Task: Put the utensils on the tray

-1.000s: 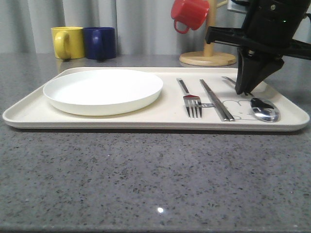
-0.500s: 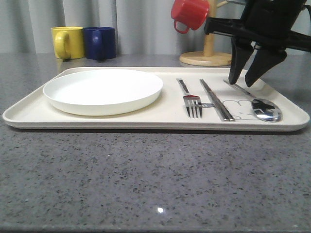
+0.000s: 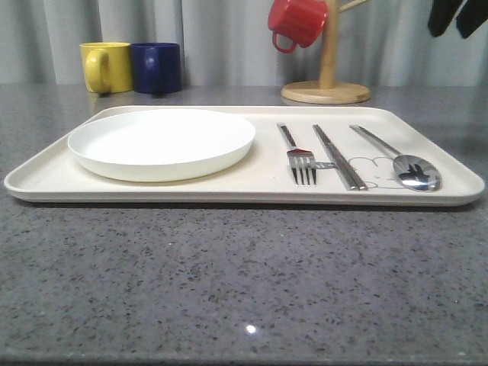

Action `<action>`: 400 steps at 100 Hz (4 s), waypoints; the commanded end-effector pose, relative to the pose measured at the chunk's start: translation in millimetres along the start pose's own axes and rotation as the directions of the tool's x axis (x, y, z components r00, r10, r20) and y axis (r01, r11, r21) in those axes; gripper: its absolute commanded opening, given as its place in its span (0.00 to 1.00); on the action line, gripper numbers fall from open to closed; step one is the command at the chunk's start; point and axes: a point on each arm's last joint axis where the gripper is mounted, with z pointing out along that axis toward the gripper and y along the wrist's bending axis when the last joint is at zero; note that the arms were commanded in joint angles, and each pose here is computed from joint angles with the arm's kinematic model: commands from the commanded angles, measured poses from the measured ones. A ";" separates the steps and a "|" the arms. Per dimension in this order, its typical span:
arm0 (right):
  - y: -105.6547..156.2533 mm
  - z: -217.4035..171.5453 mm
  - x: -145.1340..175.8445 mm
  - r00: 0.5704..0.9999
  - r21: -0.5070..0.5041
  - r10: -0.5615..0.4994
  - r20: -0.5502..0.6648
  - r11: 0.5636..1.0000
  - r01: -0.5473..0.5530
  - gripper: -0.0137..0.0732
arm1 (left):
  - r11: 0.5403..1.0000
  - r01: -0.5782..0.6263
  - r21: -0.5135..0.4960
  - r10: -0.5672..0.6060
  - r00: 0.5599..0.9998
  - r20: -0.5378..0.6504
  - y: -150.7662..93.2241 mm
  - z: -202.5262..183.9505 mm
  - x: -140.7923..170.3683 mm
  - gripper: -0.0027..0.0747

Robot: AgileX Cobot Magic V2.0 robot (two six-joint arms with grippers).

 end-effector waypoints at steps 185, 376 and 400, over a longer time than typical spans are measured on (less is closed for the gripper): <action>-77.8 -122.3 200.8 0.677 -0.001 -0.018 0.736 1.000 0.029 0.08 | 1.000 0.011 -0.027 -0.008 0.995 0.103 2.5 -1.0 -16.4 0.01; -87.1 -59.0 278.9 0.410 -0.002 -0.028 0.912 0.997 0.072 0.08 | 1.000 0.011 -0.027 -0.009 0.995 0.101 2.5 -0.7 -16.2 0.01; -87.1 -59.0 278.9 0.410 -0.002 -0.028 0.912 0.997 0.072 0.08 | 1.000 0.011 -0.027 -0.009 0.995 0.101 2.5 -0.7 -16.2 0.01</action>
